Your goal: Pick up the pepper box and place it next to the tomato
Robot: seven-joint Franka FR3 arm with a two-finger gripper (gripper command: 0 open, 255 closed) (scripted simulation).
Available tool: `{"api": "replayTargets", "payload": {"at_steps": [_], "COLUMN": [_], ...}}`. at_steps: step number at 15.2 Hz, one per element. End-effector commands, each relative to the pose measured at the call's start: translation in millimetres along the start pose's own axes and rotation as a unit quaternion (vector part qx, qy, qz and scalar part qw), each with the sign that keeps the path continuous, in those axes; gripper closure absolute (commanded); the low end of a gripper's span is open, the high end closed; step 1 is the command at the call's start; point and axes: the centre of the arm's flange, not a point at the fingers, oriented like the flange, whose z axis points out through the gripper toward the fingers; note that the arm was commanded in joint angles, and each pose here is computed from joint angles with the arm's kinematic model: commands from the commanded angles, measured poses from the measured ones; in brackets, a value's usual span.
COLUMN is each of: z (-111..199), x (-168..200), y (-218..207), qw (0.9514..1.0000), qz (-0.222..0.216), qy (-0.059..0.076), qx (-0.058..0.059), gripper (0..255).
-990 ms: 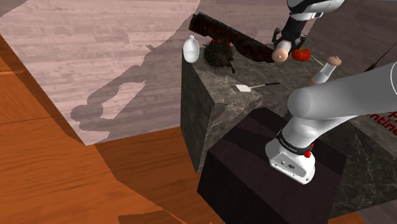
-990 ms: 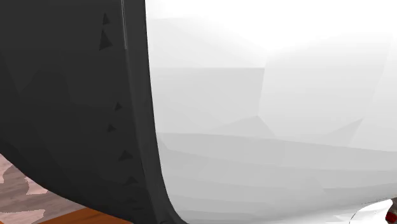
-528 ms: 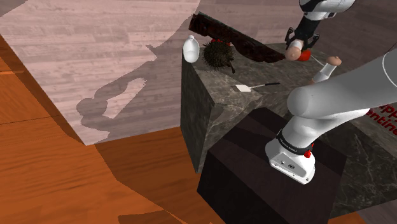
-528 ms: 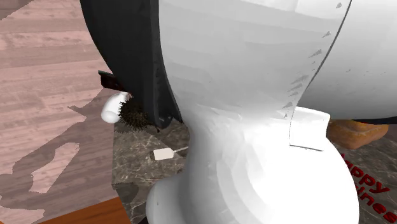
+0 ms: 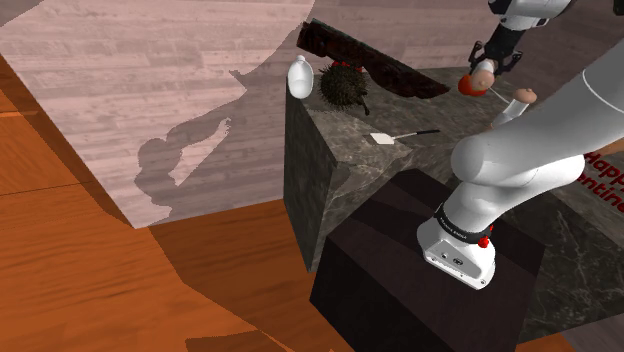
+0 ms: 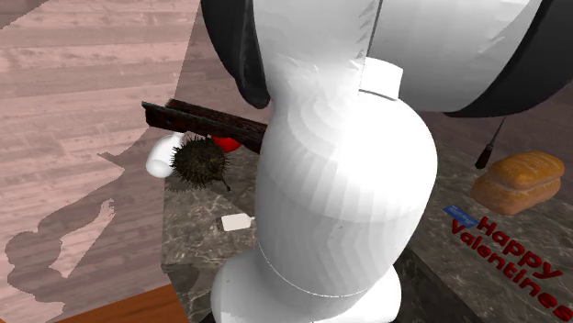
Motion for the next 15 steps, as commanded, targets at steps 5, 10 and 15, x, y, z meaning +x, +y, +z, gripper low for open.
{"api": "replayTargets", "payload": {"at_steps": [5,10,15], "z": [8.8,16.8,24.8], "x": [65.8,119.3,172.9], "y": [45.6,83.3,120.9], "qw": [1.0000,1.0000,1.0000], "qz": [-0.001,-0.001,-0.001], "qy": [0.000,0.000,0.000], "qx": [0.000,0.000,0.000], "gripper": [255,255,255]}}
